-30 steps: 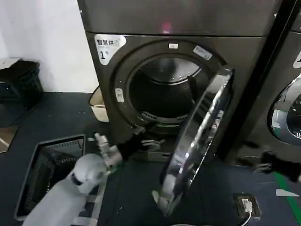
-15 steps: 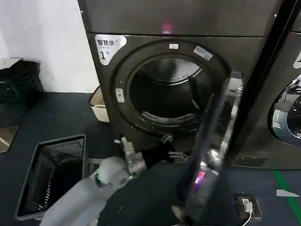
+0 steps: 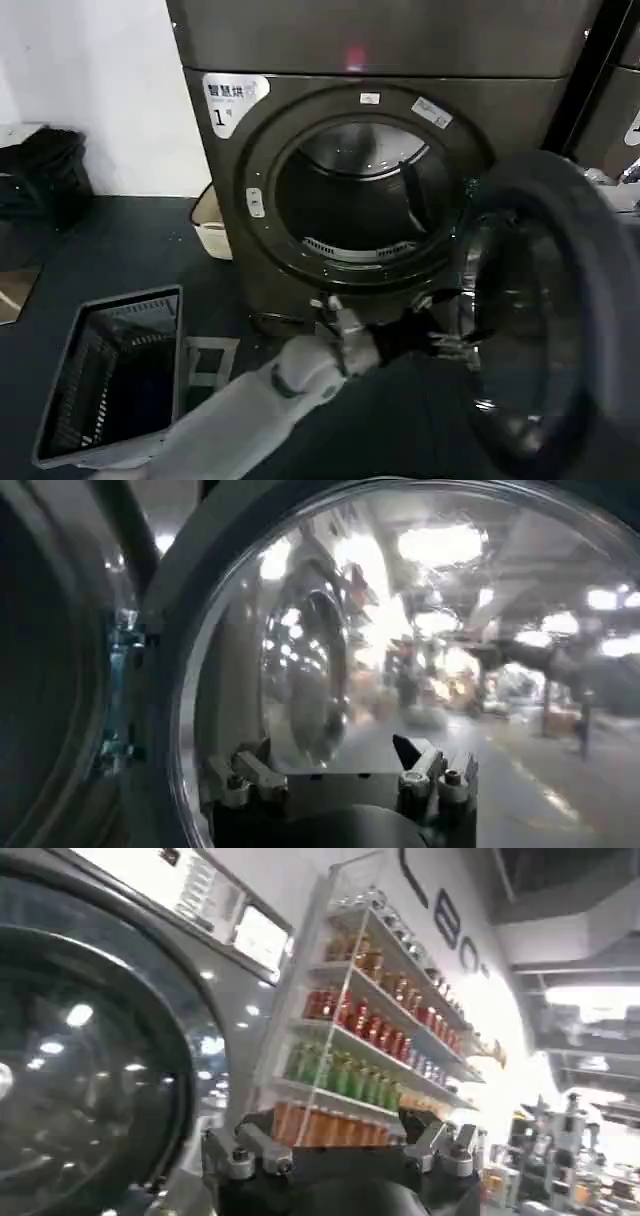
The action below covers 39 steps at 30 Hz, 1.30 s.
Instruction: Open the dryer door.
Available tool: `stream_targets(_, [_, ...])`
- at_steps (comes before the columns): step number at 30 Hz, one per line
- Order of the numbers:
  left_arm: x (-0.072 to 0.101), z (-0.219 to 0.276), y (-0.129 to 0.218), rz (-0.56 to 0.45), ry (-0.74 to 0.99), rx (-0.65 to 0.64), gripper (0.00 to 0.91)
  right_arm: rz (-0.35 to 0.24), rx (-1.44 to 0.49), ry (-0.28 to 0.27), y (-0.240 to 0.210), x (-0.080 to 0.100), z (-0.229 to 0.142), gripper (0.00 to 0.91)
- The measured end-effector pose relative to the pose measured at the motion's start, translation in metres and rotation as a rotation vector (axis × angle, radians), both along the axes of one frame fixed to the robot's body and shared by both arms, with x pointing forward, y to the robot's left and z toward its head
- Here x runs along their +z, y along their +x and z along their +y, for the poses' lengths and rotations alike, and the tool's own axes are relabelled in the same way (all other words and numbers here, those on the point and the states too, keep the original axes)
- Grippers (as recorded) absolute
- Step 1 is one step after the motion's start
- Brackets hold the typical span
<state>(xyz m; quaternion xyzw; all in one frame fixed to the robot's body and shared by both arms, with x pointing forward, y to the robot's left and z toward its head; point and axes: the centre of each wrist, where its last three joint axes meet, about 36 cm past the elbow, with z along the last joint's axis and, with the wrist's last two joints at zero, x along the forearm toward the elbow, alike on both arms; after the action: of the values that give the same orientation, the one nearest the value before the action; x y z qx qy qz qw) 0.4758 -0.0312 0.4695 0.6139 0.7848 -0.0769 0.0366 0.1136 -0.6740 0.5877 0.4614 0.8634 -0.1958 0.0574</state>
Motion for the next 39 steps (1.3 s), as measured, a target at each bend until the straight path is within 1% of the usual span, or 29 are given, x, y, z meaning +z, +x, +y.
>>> stream_targets(4, [0.003,-0.027,0.005,0.006,-0.002,-0.008,0.907,-0.014,-0.007,-0.013,-0.007,0.006,0.002,0.907])
stream_targets(8, [0.004,-0.052,0.008,0.004,-0.010,-0.007,0.907,-0.015,-0.006,-0.028,-0.008,0.009,0.003,0.907])
stream_targets(12, [0.004,-0.073,0.009,-0.032,0.008,-0.003,0.907,-0.008,-0.001,-0.043,-0.012,0.010,0.003,0.907])
stream_targets(15, [0.008,-0.086,0.009,-0.034,0.003,-0.007,0.907,-0.001,0.001,-0.052,-0.015,0.012,0.003,0.907])
stream_targets(18, [0.003,-0.085,0.015,-0.059,0.027,0.025,0.907,0.006,0.000,-0.057,-0.018,0.012,0.003,0.907])
stream_targets(23, [-0.001,-0.085,0.019,-0.092,0.038,0.053,0.907,0.012,-0.003,-0.062,-0.023,0.012,0.003,0.907])
stream_targets(28, [0.000,-0.086,0.017,-0.093,0.022,0.051,0.907,0.014,-0.004,-0.067,-0.024,0.013,0.003,0.907])
stream_targets(30, [0.003,-0.087,0.014,-0.101,-0.013,0.040,0.907,0.017,-0.005,-0.073,-0.026,0.015,0.003,0.907])
stream_targets(33, [0.005,-0.089,0.010,-0.151,-0.064,0.034,0.907,0.021,-0.007,-0.081,-0.029,0.018,0.002,0.907])
stream_targets(36, [0.005,-0.090,0.002,-0.190,-0.168,0.025,0.907,0.026,-0.007,-0.086,-0.031,0.020,0.001,0.907])
stream_targets(39, [-0.007,-0.082,-0.003,-0.247,-0.279,0.031,0.907,0.028,-0.005,-0.090,-0.032,0.021,0.001,0.907])
